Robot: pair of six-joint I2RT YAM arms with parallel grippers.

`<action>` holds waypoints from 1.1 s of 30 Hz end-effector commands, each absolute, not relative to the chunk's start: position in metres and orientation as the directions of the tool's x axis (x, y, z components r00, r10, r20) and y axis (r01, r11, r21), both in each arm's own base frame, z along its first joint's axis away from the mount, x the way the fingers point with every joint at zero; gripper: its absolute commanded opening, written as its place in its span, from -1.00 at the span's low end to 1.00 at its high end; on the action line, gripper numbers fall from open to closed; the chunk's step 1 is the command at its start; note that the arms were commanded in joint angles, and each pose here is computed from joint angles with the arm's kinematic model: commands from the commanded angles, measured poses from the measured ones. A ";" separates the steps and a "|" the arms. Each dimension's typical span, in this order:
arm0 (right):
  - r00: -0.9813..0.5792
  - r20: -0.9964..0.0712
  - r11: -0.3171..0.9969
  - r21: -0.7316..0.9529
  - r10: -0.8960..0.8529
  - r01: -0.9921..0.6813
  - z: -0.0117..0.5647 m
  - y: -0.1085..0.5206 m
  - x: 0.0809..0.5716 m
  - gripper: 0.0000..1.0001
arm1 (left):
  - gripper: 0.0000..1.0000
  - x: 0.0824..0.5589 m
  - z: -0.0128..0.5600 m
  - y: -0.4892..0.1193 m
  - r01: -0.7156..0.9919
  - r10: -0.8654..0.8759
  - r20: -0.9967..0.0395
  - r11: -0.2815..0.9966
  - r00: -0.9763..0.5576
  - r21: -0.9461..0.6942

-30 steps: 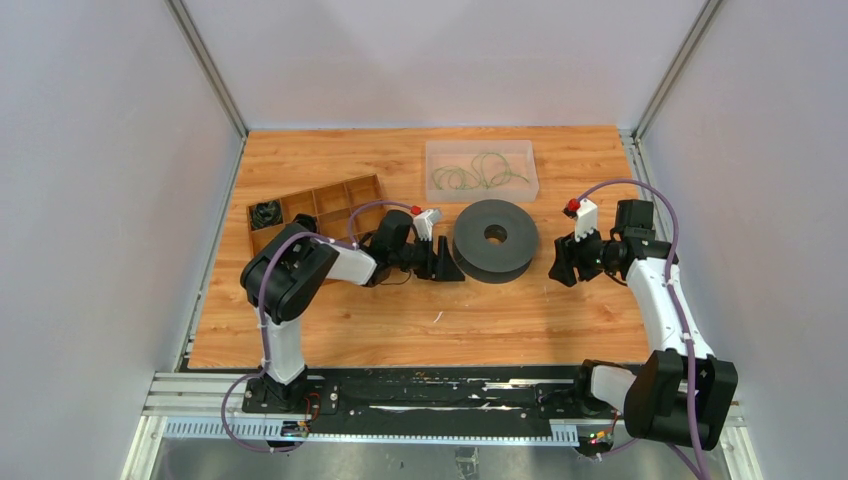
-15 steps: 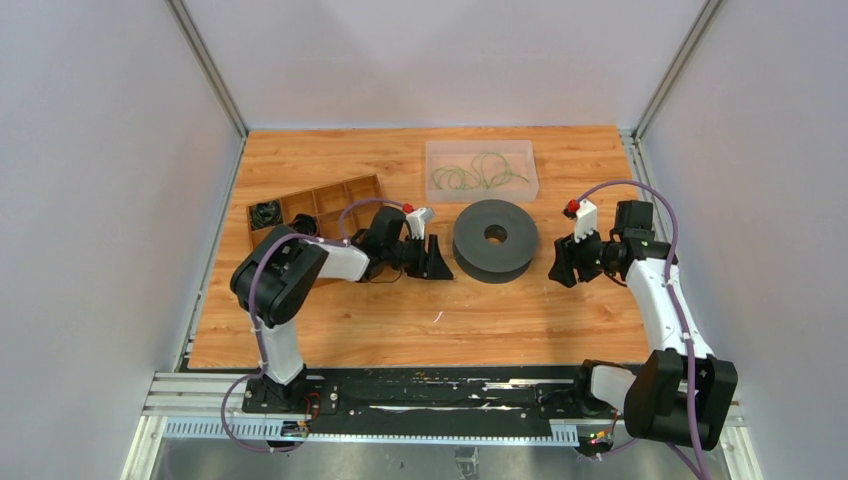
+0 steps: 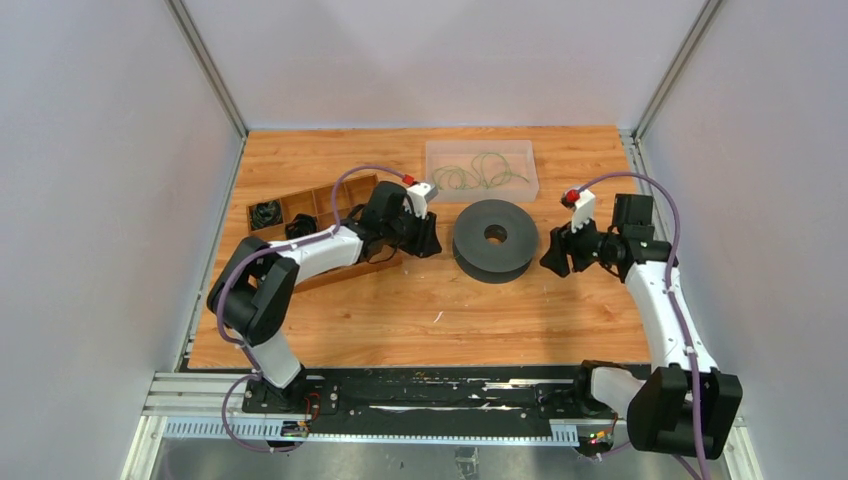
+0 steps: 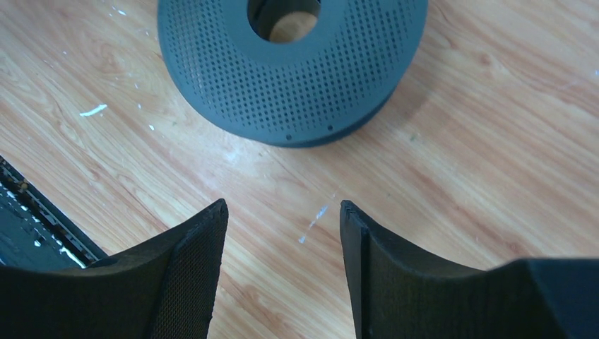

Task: Wrap the cables
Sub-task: Wrap the cable around the cable reel.

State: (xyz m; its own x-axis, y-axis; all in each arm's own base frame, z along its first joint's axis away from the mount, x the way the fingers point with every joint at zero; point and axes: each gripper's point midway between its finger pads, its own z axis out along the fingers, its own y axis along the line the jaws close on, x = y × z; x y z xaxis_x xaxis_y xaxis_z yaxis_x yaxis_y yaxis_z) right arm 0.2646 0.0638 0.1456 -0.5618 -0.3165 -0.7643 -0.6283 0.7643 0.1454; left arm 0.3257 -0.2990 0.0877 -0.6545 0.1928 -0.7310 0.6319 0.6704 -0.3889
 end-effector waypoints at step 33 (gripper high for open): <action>-0.565 -0.724 0.725 0.131 -0.396 -0.676 0.123 0.110 0.300 0.19 | -0.62 0.332 0.036 -0.328 0.649 0.293 -0.669 0.663 -0.683 -0.372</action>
State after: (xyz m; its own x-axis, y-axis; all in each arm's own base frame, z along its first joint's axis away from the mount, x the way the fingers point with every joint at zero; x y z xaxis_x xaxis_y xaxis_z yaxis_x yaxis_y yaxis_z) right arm 0.3003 0.1078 0.1256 -0.5629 -0.3863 -0.7307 -0.6757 0.7242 0.1376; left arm 0.3226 -0.3157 0.0285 -0.7040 0.3114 -0.6383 0.6328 0.6831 -0.3647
